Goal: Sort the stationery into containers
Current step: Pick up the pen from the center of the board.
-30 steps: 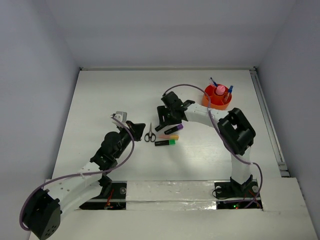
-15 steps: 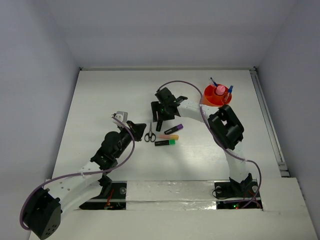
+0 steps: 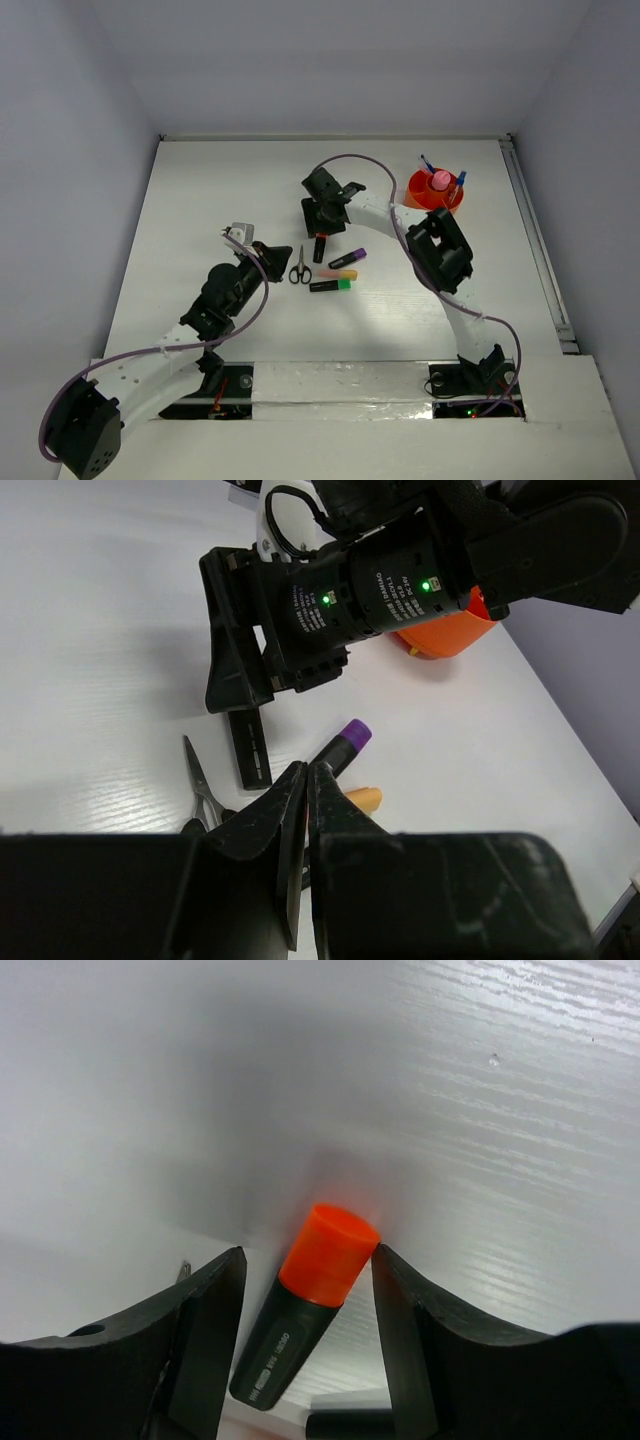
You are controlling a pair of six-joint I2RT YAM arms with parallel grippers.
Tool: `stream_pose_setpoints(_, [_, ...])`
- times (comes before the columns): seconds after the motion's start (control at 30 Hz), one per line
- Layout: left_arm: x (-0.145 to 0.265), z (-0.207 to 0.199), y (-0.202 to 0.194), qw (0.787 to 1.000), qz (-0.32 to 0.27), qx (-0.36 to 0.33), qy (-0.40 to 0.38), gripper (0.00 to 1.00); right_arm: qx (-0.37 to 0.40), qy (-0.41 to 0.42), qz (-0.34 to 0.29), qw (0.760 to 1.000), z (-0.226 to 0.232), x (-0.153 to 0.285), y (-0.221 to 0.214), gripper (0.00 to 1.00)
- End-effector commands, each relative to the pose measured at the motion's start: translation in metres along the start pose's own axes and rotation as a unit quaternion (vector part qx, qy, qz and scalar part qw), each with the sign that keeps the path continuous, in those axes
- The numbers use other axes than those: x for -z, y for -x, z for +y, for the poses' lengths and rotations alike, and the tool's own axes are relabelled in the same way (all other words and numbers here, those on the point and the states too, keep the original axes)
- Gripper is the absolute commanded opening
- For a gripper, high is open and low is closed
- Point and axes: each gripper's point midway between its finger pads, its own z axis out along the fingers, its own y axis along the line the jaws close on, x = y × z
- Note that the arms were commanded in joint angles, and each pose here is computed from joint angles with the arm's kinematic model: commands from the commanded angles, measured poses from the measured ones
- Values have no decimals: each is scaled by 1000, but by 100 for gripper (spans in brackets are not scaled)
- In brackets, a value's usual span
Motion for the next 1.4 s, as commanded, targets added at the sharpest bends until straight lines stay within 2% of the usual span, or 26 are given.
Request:
stream_pose_setpoints(0.0, [-1,-16,18,999,-26,2,-29,2,6,-15,18,1000,-7,-7,-2,59])
stream_pose_setpoints(0.43, [3,-19,22,999,-35,2,-36,2,-5,-18,21,1000,-3,-20,2,43])
stream_pose_setpoints(0.5, [3,-18,22,999,-36,2,-34,2,-6,-15,20,1000,-2,-22,2,34])
stream_pose_setpoints(0.6, [2,-20,21,999,-32,2,-38,2,-2,-20,19,1000,-2,-23,5,32])
stream_pose_setpoints(0.63, [3,-20,21,999,-33,2,-38,2,-2,-22,17,1000,-2,-23,7,24])
stream_pose_setpoints(0.73, [2,-19,21,999,-32,1,-36,2,-3,-16,3,1000,1,-19,15,16])
stream_pose_setpoints(0.8, [2,-20,21,999,-33,2,-39,2,-6,-9,-24,1000,5,-14,30,13])
stream_pose_setpoints(0.93, [1,-18,20,999,-31,1,-35,2,-20,18,-126,992,17,20,81,6])
stream_pose_setpoints(1.07, [2,-18,21,999,-34,0,-33,2,-36,36,-257,965,22,74,140,5])
stream_pose_setpoints(1.1, [2,-17,22,999,-35,0,-30,2,-41,41,-298,953,21,106,157,4])
stream_pose_setpoints(1.13, [2,-17,22,999,-35,0,-31,2,-43,17,-306,951,8,104,149,4])
stream_pose_setpoints(1.2, [3,-18,22,999,-35,1,-34,2,-52,11,-379,924,-2,150,170,4])
stream_pose_setpoints(1.23, [3,-18,23,999,-37,1,-35,2,-50,-7,-382,923,-15,145,156,4])
stream_pose_setpoints(1.3, [3,-18,22,999,-36,1,-34,2,-73,-52,-442,893,-52,172,167,3])
stream_pose_setpoints(1.33, [2,-18,20,999,-33,1,-35,2,-86,-60,-469,877,-65,199,169,2])
stream_pose_setpoints(1.37, [2,-19,20,999,-31,0,-36,2,-91,-97,-467,874,-90,192,151,2])
